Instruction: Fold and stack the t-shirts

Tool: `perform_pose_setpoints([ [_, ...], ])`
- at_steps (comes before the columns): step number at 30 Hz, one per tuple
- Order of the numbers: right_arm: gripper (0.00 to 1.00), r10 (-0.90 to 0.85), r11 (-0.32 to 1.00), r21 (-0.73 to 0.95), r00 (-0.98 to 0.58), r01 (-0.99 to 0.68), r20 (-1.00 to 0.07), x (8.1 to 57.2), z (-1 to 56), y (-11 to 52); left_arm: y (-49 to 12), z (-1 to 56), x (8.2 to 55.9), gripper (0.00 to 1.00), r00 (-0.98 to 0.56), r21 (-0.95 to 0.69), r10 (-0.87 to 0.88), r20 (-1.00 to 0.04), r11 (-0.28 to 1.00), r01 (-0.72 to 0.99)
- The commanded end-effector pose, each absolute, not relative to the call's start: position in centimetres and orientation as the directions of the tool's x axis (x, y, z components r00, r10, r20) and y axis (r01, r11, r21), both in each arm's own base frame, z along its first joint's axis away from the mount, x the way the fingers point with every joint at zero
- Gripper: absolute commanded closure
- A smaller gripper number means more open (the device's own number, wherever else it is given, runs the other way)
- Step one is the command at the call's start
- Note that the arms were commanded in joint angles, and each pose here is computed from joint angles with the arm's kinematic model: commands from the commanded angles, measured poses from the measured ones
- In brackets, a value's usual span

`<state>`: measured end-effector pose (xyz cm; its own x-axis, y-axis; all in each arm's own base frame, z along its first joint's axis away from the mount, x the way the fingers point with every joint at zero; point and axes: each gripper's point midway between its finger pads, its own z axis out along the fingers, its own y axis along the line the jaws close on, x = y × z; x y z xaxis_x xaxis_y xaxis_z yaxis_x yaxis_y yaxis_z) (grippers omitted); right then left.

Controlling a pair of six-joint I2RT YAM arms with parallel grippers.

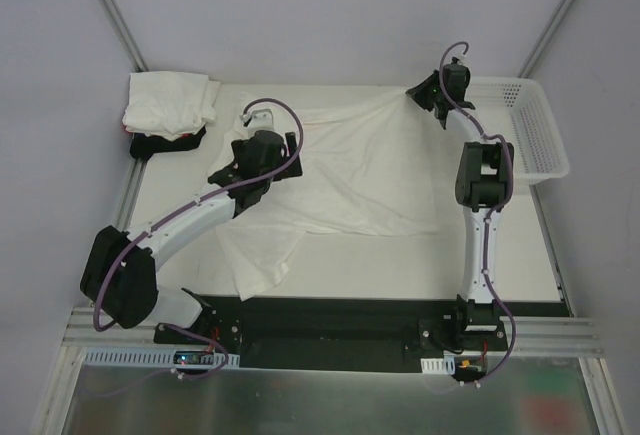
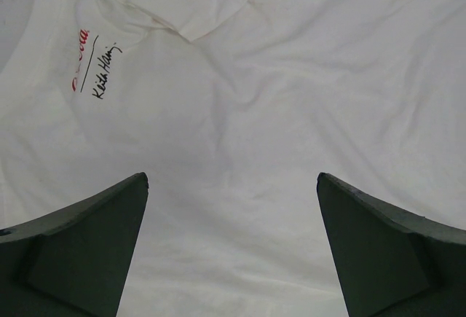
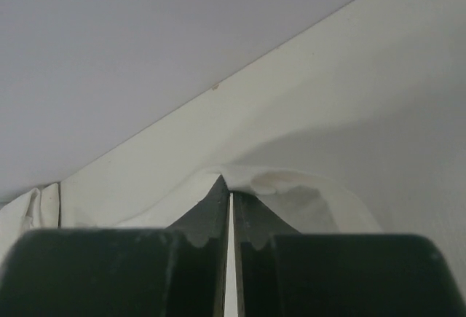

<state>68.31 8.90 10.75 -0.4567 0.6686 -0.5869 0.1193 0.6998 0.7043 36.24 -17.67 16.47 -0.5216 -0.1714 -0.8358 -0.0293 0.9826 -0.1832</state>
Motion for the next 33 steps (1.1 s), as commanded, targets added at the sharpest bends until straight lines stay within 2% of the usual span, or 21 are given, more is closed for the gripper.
perform_pose_setpoints([
  [1, 0.91, 0.691, 0.683, 0.718, -0.441, 0.135, -0.573, 69.1, 11.0, 8.4, -18.1, 20.4, 36.9, 0.01, -0.436, -0.21, -0.188, -0.88, 0.978, 0.001],
  [2, 0.78, 0.692, 0.683, 0.717, -0.438, 0.14, -0.574, 69.1, 10.9, 8.3, -18.0, 20.5, 36.8, 0.01, -0.434, -0.207, -0.186, -0.882, 0.978, 0.0],
  [3, 0.7, 0.692, 0.682, 0.719, -0.437, 0.135, -0.575, 69.1, 11.1, 8.4, -17.8, 20.7, 36.7, 0.01, -0.427, -0.206, -0.188, -0.885, 0.978, -0.003],
  [5, 0.62, 0.683, 0.695, 0.708, -0.424, 0.126, -0.595, 69.1, 11.8, 8.1, -17.5, 21.1, 36.5, 0.01, -0.415, -0.204, -0.187, -0.89, 0.979, -0.003],
  [8, 0.57, 0.66, 0.724, 0.681, -0.397, 0.11, -0.638, 69.1, 13.5, 7.3, -17.2, 21.6, 36.2, 0.01, -0.405, -0.193, -0.173, -0.898, 0.981, 0.008],
  [13, 0.55, 0.694, 0.674, 0.735, -0.398, 0.066, -0.6, 68.1, 17.2, 7.4, -17.7, 21.5, 35.7, 0.01, -0.418, -0.209, -0.173, -0.892, 0.977, 0.042],
  [15, 0.55, 0.703, 0.65, 0.76, -0.398, 0.023, -0.589, 66.7, 20.1, 8.2, -17.8, 21.4, 35.6, 0.01, -0.423, -0.226, -0.187, -0.887, 0.973, 0.044],
  [16, 0.56, 0.708, 0.64, 0.766, -0.44, 0.069, -0.552, 65.0, 17.3, 8.3, -17.8, 21.3, 35.4, 0.01, -0.426, -0.239, -0.199, -0.883, 0.97, 0.04],
  [18, 0.55, 0.724, 0.605, 0.796, -0.423, 0.011, -0.545, 62.9, 19.6, 9.6, -17.8, 21.0, 35.1, 0.01, -0.429, -0.251, -0.213, -0.878, 0.967, 0.034],
  [19, 0.56, 0.726, 0.594, 0.803, -0.463, 0.051, -0.508, 61.0, 16.4, 10.4, -17.6, 21.2, 35.0, 0.01, -0.423, -0.254, -0.218, -0.88, 0.967, 0.031],
  [21, 0.56, 0.71, 0.581, 0.814, -0.489, 0.001, -0.507, 59.2, 16.7, 13.1, -17.3, 21.6, 34.9, 0.01, -0.412, -0.251, -0.218, -0.885, 0.968, 0.027],
  [24, 0.57, 0.67, 0.577, 0.817, -0.577, 0.009, -0.467, 57.1, 13.1, 16.8, -16.8, 23.0, 34.6, 0.01, -0.378, -0.242, -0.209, -0.902, 0.969, 0.04],
  [27, 0.58, 0.659, 0.566, 0.824, -0.612, 0.021, -0.437, 56.9, 11.1, 18.4, -16.4, 23.9, 34.2, 0.01, -0.357, -0.248, -0.217, -0.909, 0.968, 0.044],
  [31, 0.58, 0.69, 0.5, 0.862, -0.638, 0.079, -0.342, 57.6, 7.8, 19.4, -15.4, 24.2, 33.3, 0.01, -0.334, -0.272, -0.249, -0.909, 0.962, 0.024],
  [33, 0.58, 0.687, 0.492, 0.867, -0.645, 0.073, -0.336, 58.2, 7.4, 19.7, -14.9, 24.2, 32.9, 0.0, -0.322, -0.276, -0.258, -0.911, 0.961, 0.011],
])
